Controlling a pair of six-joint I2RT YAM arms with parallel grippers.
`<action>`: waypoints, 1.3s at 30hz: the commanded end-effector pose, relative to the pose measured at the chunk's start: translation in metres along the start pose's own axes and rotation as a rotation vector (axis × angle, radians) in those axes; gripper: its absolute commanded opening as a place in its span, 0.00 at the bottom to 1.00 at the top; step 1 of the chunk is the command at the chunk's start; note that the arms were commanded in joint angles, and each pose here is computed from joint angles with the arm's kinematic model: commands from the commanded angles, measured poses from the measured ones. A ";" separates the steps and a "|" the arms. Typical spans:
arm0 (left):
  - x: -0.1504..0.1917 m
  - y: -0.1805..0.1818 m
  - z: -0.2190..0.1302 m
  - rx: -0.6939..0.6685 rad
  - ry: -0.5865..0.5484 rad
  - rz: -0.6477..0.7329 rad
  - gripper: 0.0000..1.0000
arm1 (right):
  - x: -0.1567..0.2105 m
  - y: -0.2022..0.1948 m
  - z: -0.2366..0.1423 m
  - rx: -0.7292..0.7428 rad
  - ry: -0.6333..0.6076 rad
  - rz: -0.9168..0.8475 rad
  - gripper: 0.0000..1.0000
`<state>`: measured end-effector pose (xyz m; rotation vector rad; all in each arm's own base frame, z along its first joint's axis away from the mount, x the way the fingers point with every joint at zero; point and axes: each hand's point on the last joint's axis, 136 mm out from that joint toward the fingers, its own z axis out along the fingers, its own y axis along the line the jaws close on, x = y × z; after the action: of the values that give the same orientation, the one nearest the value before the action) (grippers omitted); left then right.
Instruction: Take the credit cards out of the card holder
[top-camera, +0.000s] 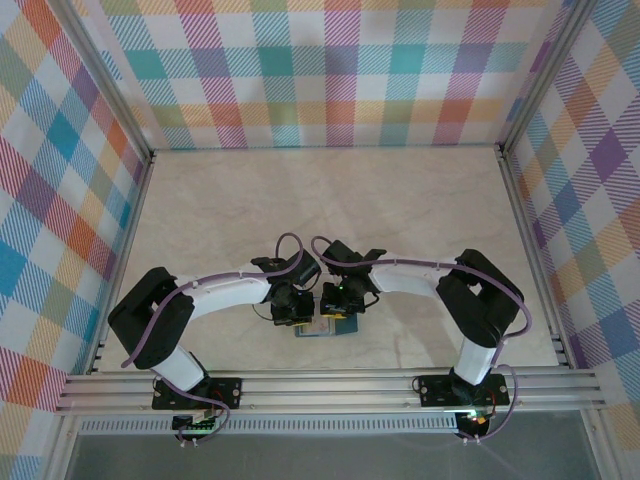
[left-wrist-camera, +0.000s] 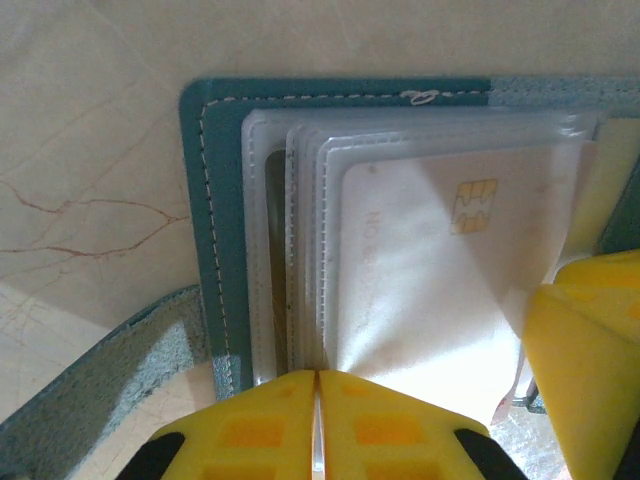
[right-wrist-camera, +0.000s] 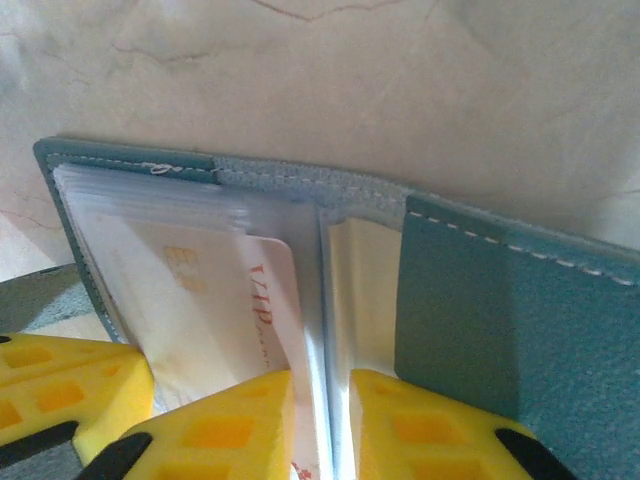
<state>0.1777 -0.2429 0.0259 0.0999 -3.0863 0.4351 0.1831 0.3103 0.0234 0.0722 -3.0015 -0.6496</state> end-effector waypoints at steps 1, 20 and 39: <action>0.005 0.015 0.001 -0.048 0.020 0.006 0.11 | 0.004 -0.020 -0.001 0.100 -0.002 0.011 0.22; -0.008 -0.012 -0.034 0.005 -0.026 0.040 0.12 | 0.003 0.000 -0.024 -0.007 -0.063 -0.029 0.29; 0.000 0.013 0.012 -0.135 0.071 0.041 0.12 | 0.007 -0.004 -0.006 -0.227 -0.028 -0.088 0.33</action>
<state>0.1825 -0.2512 0.0267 0.0336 -3.0508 0.3683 0.1749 0.2928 0.0238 0.1047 -2.9717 -0.8542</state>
